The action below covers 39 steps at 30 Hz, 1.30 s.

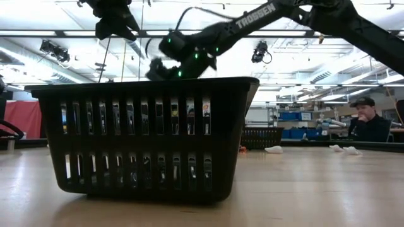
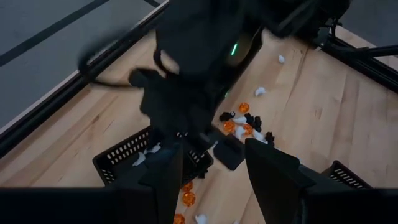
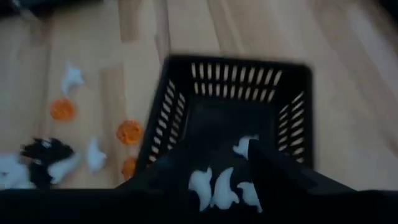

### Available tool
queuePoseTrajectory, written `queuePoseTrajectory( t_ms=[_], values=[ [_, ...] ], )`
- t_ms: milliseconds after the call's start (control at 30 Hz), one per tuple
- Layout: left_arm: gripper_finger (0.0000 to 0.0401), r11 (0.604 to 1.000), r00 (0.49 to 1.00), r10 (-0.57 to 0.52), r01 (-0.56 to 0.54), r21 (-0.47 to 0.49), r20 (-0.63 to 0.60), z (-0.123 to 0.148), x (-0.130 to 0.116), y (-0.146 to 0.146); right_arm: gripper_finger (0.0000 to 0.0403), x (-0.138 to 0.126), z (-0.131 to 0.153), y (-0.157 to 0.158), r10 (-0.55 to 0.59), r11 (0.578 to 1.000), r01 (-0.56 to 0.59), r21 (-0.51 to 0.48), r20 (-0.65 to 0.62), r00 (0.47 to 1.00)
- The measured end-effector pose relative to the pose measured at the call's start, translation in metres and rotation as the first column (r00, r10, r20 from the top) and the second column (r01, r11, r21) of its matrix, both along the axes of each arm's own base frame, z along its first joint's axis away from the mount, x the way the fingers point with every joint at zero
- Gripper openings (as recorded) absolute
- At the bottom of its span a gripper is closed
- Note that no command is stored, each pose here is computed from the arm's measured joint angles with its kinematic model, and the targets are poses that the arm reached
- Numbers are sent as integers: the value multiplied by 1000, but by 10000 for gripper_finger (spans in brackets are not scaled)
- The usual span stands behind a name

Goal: Sort Halloween decoration
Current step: Put the orange pumpkin toy into the bottom black basket

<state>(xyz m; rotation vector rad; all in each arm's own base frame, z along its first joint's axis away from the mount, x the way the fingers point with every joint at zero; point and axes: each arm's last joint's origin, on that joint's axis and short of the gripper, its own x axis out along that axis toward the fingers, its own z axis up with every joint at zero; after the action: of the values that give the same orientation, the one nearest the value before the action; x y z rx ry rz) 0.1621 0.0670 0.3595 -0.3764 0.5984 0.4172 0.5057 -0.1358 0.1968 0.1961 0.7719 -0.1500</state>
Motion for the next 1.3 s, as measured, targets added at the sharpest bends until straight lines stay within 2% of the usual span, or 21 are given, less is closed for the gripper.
queuePoseTrajectory(
  t_ms=[133, 300, 533, 733, 900, 1100, 1300],
  values=[
    [182, 1000, 1000, 0, 0, 0, 0, 0, 0, 0, 169, -11, 27, -2, -26, 1000, 26, 12, -6, 1000],
    [182, 1000, 1000, 4, -4, -4, 1, 0, 0, 0, 169, -41, 65, 1, -39, 999, 37, -25, -96, 995],
    [183, 1000, 1000, 5, -5, -7, 1, 0, 0, 0, 169, -97, 76, 29, -43, 999, 39, -30, -149, 988],
    [183, 1000, 1000, 4, -4, -5, 1, 0, 0, 0, 169, -145, 48, 65, 71, 997, -61, 55, -221, 973],
    [183, 1000, 1000, 4, -4, -5, 1, 0, 0, 0, 169, -176, 21, 78, 125, 988, -90, 125, -305, 944],
    [183, 1000, 1000, 4, -4, -5, 1, 0, 0, 0, 175, -183, -2, 82, 194, 980, -170, 102, -334, 922],
    [183, 1000, 1000, 4, -4, -5, 1, 0, 0, 0, 181, -170, -29, 76, 253, 967, -251, 50, -335, 908]
  ],
)
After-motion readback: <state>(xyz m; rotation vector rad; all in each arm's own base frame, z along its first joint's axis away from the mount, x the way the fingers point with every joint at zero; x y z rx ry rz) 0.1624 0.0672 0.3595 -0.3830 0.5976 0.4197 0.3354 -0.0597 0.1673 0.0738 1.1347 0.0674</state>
